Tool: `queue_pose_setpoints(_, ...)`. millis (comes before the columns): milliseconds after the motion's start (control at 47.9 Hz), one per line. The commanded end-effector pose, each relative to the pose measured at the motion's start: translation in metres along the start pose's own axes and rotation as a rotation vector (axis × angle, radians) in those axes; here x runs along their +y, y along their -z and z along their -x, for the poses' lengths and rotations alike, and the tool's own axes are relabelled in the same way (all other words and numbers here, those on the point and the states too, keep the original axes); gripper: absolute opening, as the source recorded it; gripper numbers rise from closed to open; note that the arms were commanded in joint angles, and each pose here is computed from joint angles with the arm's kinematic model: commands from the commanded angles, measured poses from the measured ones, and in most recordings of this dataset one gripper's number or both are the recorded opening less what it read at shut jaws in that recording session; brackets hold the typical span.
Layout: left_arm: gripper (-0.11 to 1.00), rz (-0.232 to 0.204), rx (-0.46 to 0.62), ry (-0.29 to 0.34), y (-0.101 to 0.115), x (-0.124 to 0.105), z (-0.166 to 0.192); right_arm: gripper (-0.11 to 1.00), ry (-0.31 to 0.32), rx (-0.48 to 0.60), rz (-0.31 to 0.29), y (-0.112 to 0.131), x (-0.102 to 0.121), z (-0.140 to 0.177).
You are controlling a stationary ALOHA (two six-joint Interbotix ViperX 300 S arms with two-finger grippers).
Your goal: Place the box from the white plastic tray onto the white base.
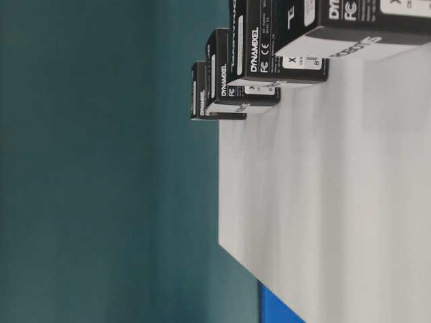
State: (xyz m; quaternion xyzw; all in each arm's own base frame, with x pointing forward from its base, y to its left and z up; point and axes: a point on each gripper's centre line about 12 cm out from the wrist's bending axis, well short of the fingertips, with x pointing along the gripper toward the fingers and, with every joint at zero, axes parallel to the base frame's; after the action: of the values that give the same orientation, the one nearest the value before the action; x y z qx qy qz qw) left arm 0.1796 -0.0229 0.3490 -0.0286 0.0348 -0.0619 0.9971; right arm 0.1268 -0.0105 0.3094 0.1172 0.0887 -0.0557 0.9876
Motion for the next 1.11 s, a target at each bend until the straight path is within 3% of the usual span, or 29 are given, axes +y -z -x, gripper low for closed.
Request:
queue_pose_setpoints(0, -0.06, -0.004, -0.02, -0.002, -0.007, 0.0, 0.0, 0.95, 0.006, 0.0, -0.002, -0.001, -0.001, 0.002)
queue_pose_setpoints(543, -0.06, 0.003, -0.006, -0.015, -0.003, 0.003, -0.003, 0.95, 0.036, 0.043, 0.0, 0.009, -0.006, 0.009)
queue_pose_setpoints(1087, -0.06, 0.015, -0.006, -0.015, 0.002, 0.003, 0.002, 0.95, 0.017, 0.005, 0.004, 0.007, -0.005, 0.009)
